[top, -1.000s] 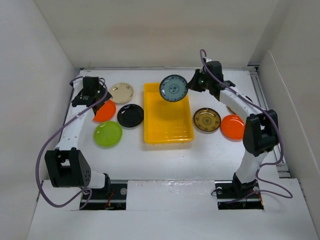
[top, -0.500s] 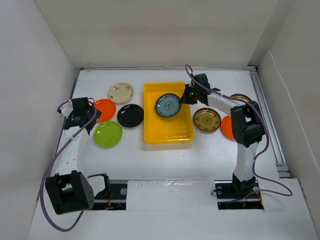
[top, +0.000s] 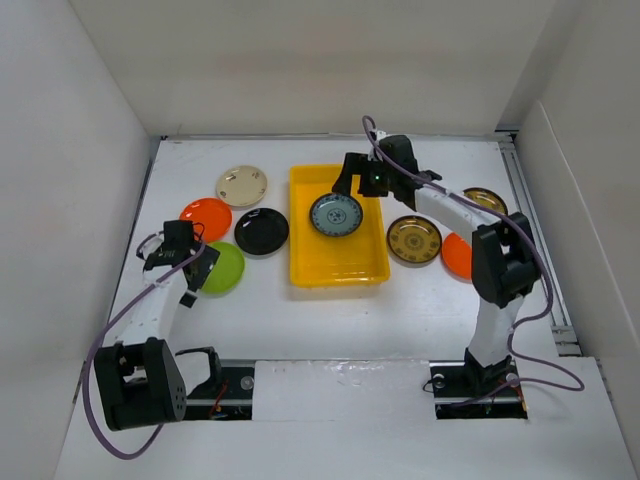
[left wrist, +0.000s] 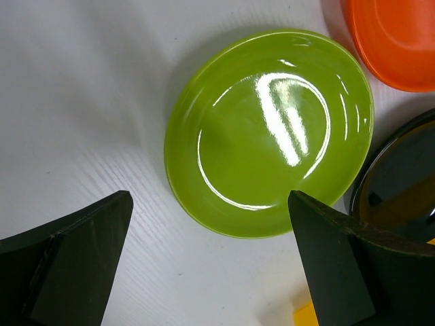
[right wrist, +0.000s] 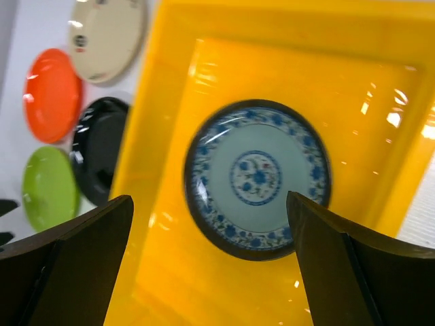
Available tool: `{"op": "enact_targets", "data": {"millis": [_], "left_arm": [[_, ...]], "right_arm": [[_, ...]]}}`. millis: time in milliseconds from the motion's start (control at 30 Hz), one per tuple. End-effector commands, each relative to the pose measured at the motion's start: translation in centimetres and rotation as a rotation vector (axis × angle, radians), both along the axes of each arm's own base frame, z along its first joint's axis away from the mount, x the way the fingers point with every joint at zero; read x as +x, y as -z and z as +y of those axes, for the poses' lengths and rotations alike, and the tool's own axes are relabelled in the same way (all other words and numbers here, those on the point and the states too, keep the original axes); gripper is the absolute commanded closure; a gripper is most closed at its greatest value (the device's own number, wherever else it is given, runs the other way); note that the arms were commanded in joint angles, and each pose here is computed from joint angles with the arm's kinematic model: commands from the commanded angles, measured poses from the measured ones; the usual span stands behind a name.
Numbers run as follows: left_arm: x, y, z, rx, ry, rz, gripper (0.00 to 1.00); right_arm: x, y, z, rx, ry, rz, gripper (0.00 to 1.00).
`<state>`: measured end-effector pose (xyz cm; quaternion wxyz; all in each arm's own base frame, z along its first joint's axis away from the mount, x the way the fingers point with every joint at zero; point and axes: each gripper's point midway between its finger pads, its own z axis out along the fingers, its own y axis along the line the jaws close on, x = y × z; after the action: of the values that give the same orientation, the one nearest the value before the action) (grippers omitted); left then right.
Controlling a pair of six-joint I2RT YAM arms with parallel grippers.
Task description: Place the plates into the plastic bin on the countertop
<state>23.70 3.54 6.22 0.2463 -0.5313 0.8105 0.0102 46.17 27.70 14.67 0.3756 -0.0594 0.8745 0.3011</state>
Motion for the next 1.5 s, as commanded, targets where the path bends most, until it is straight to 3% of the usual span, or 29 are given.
{"op": "enact_targets", "data": {"millis": [0, 67, 333, 467, 500, 533, 767, 833, 1100, 1333, 1467], "left_arm": [[-0.6, 0.6, -0.2, -0.01, -0.039, 0.03, 0.0], [-1.3, 1.4, -0.3, -0.021, -0.061, 0.049, 0.0], [-2.6, 4.8, -0.1, -0.065, -0.128, 0.074, 0.23], [-2.5, 5.5, 0.3, -0.052, -0.155, 0.061, 0.46], [-3.1, 6.2, 0.2, -0.057, -0.165, 0.085, 0.58], [-3.3, 6.2, 0.3, -0.051, -0.178, 0.092, 0.64], [-3.3, 5.8, 0.8, -0.029, -0.207, 0.063, 0.82], [-3.3, 5.8, 0.8, -0.029, -0.207, 0.063, 1.0], [-3.0, 3.6, -1.4, -0.12, -0.14, -0.006, 1.0], [-0.7, -7.9, -0.4, -0.029, -0.111, -0.3, 1.0], [1.7, -14.3, -0.3, 0.037, 0.002, -0.47, 1.0]], "right_arm": [[-0.7, -8.9, 2.6, 0.085, -0.09, -0.205, 0.0], [-1.5, -10.0, 3.1, 0.102, -0.117, -0.219, 0.0], [-4.6, -14.7, 2.8, 0.15, -0.169, -0.298, 0.0], [-6.0, -16.1, 1.7, 0.157, -0.173, -0.329, 0.01], [-6.1, -16.3, 1.2, 0.158, -0.164, -0.334, 0.01], [-6.8, -16.8, 0.8, 0.161, -0.164, -0.344, 0.01], [-8.0, -18.3, -1.2, 0.172, -0.142, -0.378, 0.01], [-8.5, -19.0, -1.7, 0.179, -0.143, -0.392, 0.01], [-9.3, -20.4, -1.9, 0.2, -0.149, -0.415, 0.02], [-9.5, -21.3, -2.7, 0.213, -0.137, -0.429, 0.02], [-9.1, -21.8, -4.2, 0.215, -0.098, -0.44, 0.02]]}}
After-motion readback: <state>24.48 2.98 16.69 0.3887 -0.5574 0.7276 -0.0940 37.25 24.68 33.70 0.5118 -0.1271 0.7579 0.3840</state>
